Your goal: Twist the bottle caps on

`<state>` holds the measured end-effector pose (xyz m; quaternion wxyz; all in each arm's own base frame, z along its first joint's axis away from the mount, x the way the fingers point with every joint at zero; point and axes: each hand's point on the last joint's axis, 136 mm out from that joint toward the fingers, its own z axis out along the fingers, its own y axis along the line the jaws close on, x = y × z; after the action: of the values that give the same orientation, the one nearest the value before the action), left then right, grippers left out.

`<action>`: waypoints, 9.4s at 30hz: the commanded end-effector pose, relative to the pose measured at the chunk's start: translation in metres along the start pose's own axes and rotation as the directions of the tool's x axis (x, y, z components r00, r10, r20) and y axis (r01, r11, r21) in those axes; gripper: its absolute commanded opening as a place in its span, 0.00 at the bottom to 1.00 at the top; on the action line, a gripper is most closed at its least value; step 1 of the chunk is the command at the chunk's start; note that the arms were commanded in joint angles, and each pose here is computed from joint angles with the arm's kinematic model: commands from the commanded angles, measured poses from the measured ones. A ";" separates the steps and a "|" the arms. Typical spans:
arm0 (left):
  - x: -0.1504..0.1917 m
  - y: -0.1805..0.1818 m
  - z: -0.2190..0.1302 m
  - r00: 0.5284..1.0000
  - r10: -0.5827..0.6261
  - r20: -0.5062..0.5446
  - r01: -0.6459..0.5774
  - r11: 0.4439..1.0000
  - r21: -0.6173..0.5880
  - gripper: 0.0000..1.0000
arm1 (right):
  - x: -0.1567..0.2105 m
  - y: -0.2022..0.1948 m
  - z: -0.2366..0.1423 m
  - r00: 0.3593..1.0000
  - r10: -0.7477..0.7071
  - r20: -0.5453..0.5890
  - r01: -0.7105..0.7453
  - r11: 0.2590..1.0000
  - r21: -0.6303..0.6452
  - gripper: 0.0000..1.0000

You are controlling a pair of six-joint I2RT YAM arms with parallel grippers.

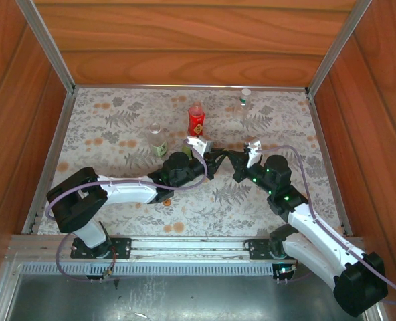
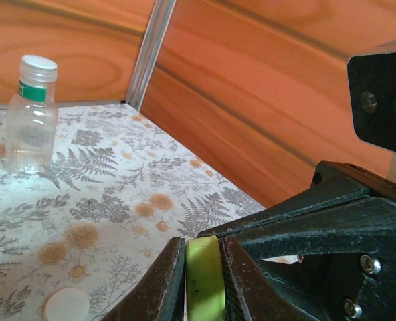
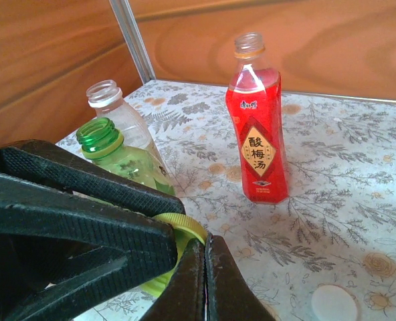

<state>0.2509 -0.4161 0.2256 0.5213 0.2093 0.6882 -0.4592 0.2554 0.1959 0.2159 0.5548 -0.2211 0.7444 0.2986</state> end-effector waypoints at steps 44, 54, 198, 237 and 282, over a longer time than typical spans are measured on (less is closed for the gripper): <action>0.034 -0.026 0.027 0.607 0.795 0.006 -0.792 0.604 0.085 0.20 | 0.008 -0.019 -0.021 0.222 0.963 -0.153 -0.957 0.245 0.157 0.53; 0.044 -0.021 0.026 0.633 0.774 -0.024 -0.770 0.632 0.088 0.21 | 0.049 -0.049 -0.041 0.333 0.939 -0.090 -0.863 0.342 0.373 0.54; -0.014 -0.014 0.027 0.858 0.512 0.041 -0.512 0.859 -0.015 0.13 | -0.005 -0.029 -0.031 0.455 0.890 0.030 -0.880 0.444 0.167 0.51; 0.051 -0.039 0.039 0.347 0.938 -0.002 -0.936 0.346 0.067 0.14 | -0.003 -0.018 -0.020 0.128 0.974 -0.189 -0.983 0.150 0.107 0.15; 0.019 -0.062 -0.019 0.679 0.730 0.074 -0.733 0.670 0.116 0.89 | 0.055 -0.063 0.006 0.306 0.941 -0.147 -0.910 0.334 0.247 0.10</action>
<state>0.2023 -0.4382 0.2250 0.6649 0.5175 0.4996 -0.2013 0.2801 0.1550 0.1580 0.1671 0.2726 0.8081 0.4947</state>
